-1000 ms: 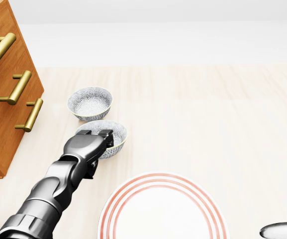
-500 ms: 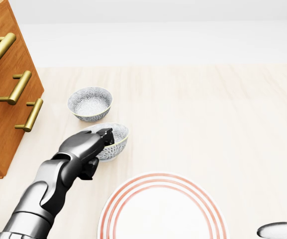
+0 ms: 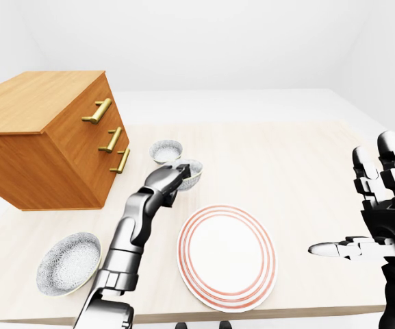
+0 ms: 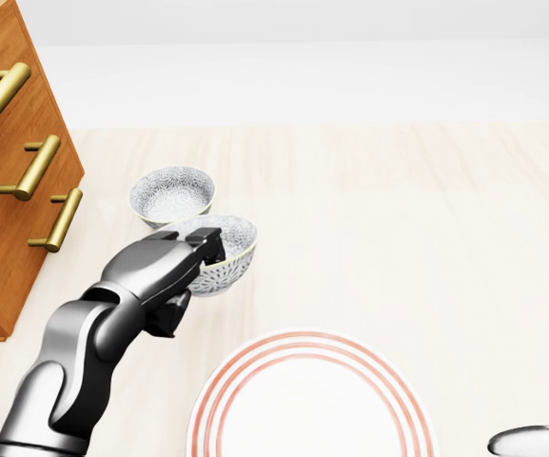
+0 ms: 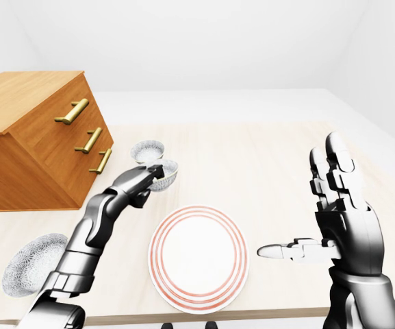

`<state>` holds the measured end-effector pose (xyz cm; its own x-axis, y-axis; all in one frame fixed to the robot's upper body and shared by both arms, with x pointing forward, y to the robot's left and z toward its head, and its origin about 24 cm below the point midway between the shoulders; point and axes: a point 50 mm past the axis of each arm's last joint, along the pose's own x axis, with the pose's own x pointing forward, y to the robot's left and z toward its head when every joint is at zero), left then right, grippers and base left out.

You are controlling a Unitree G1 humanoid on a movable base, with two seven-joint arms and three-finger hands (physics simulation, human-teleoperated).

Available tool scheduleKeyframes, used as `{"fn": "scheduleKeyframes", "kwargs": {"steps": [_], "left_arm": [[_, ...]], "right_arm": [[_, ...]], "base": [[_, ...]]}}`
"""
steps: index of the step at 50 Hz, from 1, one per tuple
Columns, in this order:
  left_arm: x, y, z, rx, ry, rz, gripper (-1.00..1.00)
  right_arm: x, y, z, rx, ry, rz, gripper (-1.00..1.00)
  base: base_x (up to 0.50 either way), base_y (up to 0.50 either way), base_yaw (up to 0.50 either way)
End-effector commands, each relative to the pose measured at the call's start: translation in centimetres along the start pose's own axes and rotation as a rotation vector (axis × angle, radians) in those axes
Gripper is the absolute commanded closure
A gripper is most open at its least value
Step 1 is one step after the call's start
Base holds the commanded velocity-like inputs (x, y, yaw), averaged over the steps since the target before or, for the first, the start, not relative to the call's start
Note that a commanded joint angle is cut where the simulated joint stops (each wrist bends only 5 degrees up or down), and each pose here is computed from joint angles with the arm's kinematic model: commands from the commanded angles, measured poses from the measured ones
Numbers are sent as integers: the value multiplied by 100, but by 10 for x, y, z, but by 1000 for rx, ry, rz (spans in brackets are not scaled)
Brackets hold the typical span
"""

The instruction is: Put the bowl in the middle on the plate.

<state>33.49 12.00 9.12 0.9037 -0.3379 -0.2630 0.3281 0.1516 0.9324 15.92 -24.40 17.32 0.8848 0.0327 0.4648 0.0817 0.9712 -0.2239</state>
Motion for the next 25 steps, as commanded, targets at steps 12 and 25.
{"fn": "scheduleKeyframes", "kwargs": {"steps": [12,25], "left_arm": [[-48,22,28,97,-43,90,100],[-75,32,52,98,-118,179,100]], "right_arm": [[0,0,2,-4,-7,1,-100],[-1,1,-4,4,18,7,-100]], "base": [[0,0,0],[0,0,0]]}}
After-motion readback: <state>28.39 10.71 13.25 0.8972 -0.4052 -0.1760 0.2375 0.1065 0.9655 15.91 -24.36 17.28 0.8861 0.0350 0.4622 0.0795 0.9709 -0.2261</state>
